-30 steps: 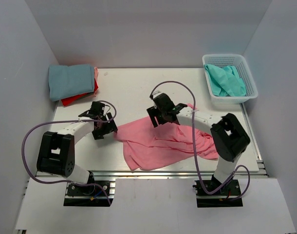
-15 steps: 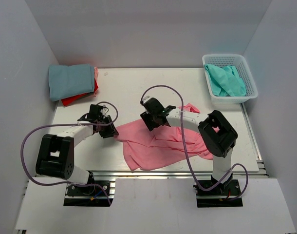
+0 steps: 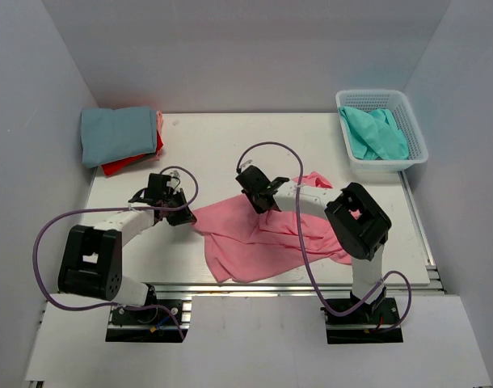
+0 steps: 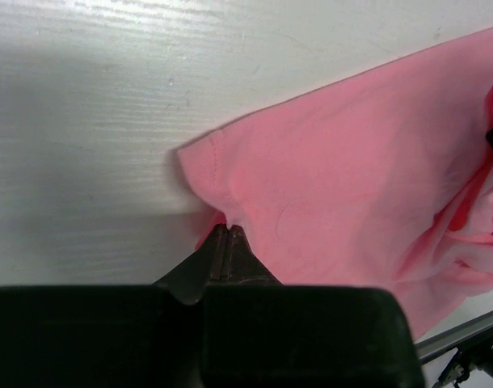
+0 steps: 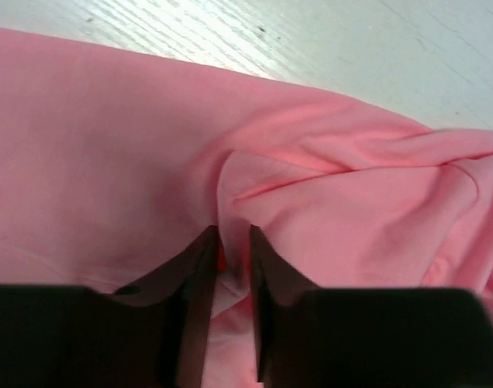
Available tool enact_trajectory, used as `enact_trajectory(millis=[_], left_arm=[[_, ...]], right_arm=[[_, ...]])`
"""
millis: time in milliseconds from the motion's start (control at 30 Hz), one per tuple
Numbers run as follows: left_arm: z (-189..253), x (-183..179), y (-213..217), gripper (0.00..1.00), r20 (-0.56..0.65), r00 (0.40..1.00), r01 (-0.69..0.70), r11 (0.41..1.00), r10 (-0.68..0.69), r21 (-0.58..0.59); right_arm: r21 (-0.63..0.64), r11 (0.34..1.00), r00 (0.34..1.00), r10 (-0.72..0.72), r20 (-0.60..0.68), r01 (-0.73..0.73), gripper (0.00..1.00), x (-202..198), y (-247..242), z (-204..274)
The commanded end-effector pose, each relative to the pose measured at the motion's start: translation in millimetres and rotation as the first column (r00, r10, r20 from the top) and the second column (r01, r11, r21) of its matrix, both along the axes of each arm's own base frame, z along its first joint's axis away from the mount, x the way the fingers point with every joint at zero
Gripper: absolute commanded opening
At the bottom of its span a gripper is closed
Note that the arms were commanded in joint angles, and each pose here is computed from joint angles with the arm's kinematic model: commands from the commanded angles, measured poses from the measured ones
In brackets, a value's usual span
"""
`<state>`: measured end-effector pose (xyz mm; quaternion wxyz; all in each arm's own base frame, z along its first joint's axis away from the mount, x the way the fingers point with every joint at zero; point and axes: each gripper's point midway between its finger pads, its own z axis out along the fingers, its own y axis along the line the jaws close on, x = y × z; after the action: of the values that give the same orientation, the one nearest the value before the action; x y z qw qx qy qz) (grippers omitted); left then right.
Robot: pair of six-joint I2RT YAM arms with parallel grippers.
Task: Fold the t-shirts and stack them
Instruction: Flatten out the tshirt
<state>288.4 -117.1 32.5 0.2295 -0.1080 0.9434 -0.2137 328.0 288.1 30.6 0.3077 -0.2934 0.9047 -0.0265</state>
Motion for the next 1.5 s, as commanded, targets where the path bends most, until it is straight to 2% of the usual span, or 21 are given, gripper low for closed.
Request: enact_trajectory(millis=[0,67,100,200,333,500,600,633,700,733,767,800,833,933,967,1000,1067,1100,1233,1267,1467], left_arm=[[18.5,8.0,-7.2,0.00,0.100,0.994,0.043,0.999,-0.040,-0.027],[36.4,12.5,-8.0,0.00,0.172,0.984,0.045,0.998,-0.038,-0.037],[45.2,16.0,-8.7,0.00,0.208,0.977,0.047,0.998,-0.037,-0.042],[69.3,20.3,-7.1,0.00,0.304,0.952,0.047,0.998,-0.033,-0.040],[83.0,24.4,-4.2,0.00,0.350,0.936,0.039,0.999,-0.027,-0.028],[103.6,33.8,-2.0,0.00,0.418,0.908,0.022,0.999,-0.009,-0.026],[135.2,51.9,5.7,0.00,0.514,0.857,-0.032,0.999,0.034,-0.014],[152.1,59.7,10.3,0.00,0.556,0.829,-0.063,0.998,0.058,-0.010],[168.0,67.5,15.1,0.00,0.587,0.806,-0.096,0.995,0.081,-0.006],[189.2,76.8,23.1,0.00,0.624,0.773,-0.136,0.991,0.111,-0.008],[201.4,81.6,27.7,0.00,0.646,0.752,-0.164,0.986,0.130,-0.007],[225.8,89.6,38.6,0.00,0.687,0.709,-0.222,0.975,0.158,0.005],[236.5,91.3,40.5,0.00,0.699,0.695,-0.244,0.970,0.170,0.007],[279.5,96.6,55.6,0.00,0.769,0.611,-0.315,0.949,0.190,0.016],[291.2,94.4,59.6,0.00,0.785,0.586,-0.334,0.943,0.203,0.005],[313.1,92.0,68.7,0.00,0.817,0.532,-0.375,0.927,0.220,-0.005],[329.8,89.8,79.8,0.00,0.841,0.491,-0.423,0.906,0.226,0.004],[349.1,84.5,90.9,0.00,0.860,0.440,-0.474,0.880,0.259,-0.022],[391.0,67.9,113.3,0.00,0.906,0.333,-0.559,0.828,0.263,-0.035],[410.0,60.8,115.0,0.00,0.919,0.295,-0.559,0.828,0.261,-0.056],[478.6,34.4,116.8,0.00,0.966,0.163,-0.535,0.841,0.199,-0.083]], right_arm=[[0.027,0.998,0.995,-0.061,0.073,0.060,0.24,9.8,-2.4,29.9],[0.055,0.996,0.993,-0.071,0.090,0.067,0.04,9.9,-2.2,42.4],[0.057,0.996,0.993,-0.078,0.084,0.073,0.00,6.7,-4.9,41.4],[0.106,0.987,0.982,-0.134,0.134,0.120,0.00,10.8,-12.6,59.4],[0.154,0.968,0.949,-0.226,0.218,0.196,0.00,17.4,-27.6,84.4],[0.251,0.902,0.849,-0.419,0.321,0.351,0.00,34.5,-68.1,131.4],[0.318,0.822,0.723,-0.568,0.392,0.473,0.00,47.7,-107.4,163.8],[0.357,0.768,0.634,-0.640,0.434,0.531,0.00,53.7,-128.1,182.8],[0.403,0.716,0.539,-0.697,0.473,0.571,0.00,57.5,-146.1,208.3],[0.439,0.665,0.458,-0.741,0.491,0.604,0.00,59.8,-167.0,225.6],[0.463,0.648,0.425,-0.755,0.500,0.605,0.00,61.6,-172.7,240.0],[0.497,0.618,0.372,-0.776,0.509,0.610,0.00,64.3,-180.8,260.0],[0.520,0.580,0.307,-0.797,0.519,0.626,0.00,65.7,-199.7,275.5],[0.605,0.553,0.195,-0.808,0.555,0.572,0.00,67.6,-224.3,339.8],[0.518,0.625,0.230,-0.740,0.632,0.585,0.00,64.9,-230.5,350.9],[0.648,0.577,0.128,-0.787,0.603,0.497,0.00,65.0,-235.5,384.9],[0.678,0.581,0.059,-0.777,0.626,0.450,0.00,53.8,-251.1,420.2],[0.612,0.625,0.064,-0.723,0.687,0.484,0.00,48.5,-257.6,430.9],[0.622,0.649,-0.012,-0.687,0.726,0.438,0.00,32.2,-273.2,488.6],[0.625,0.651,-0.024,-0.684,0.729,0.430,0.00,28.2,-276.7,497.5],[0.634,0.699,-0.043,-0.660,0.750,0.330,0.00,1.5,-282.7,558.3]])
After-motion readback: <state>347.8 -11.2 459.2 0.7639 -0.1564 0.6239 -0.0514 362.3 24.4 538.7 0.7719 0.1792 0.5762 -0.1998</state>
